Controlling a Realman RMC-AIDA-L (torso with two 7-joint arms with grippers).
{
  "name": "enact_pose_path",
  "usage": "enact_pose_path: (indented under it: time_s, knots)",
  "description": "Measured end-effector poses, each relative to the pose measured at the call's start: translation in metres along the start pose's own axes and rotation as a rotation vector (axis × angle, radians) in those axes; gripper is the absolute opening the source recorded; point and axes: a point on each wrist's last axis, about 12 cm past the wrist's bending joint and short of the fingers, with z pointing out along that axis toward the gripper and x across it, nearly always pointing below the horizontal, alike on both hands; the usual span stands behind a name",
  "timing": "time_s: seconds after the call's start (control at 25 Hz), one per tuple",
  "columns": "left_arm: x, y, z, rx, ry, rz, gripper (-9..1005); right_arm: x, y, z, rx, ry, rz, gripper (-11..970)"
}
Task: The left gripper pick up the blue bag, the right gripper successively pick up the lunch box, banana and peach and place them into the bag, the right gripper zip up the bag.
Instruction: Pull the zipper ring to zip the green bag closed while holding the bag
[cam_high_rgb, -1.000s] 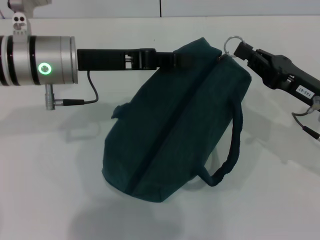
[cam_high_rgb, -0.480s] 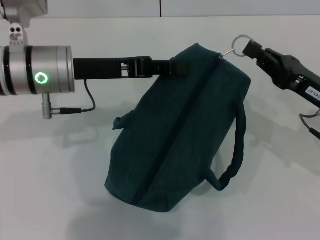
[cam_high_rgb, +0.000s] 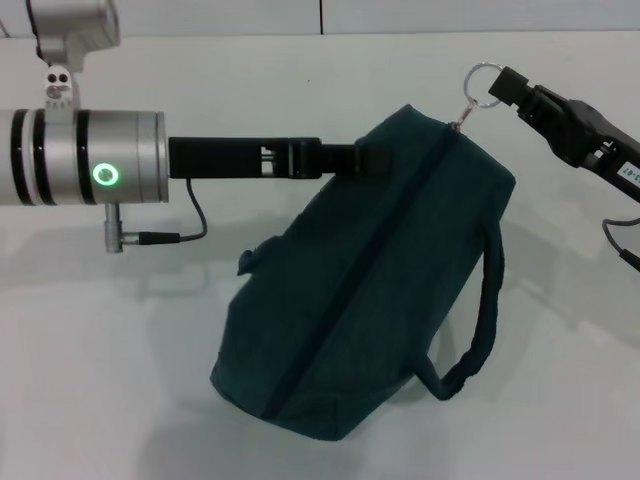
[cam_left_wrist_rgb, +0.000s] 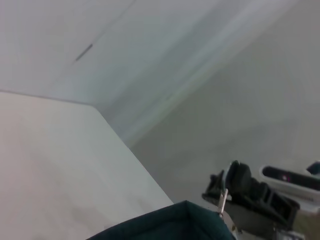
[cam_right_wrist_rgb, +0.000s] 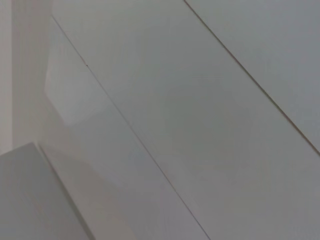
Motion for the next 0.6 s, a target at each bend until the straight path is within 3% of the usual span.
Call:
enact_pose_path:
  time_s: [0.6]
  knots:
    - [0.007, -0.011, 0.002, 0.096, 0.032, 0.06, 129, 0.007, -0.005, -0.012, 0.069, 0.002, 0.067, 18]
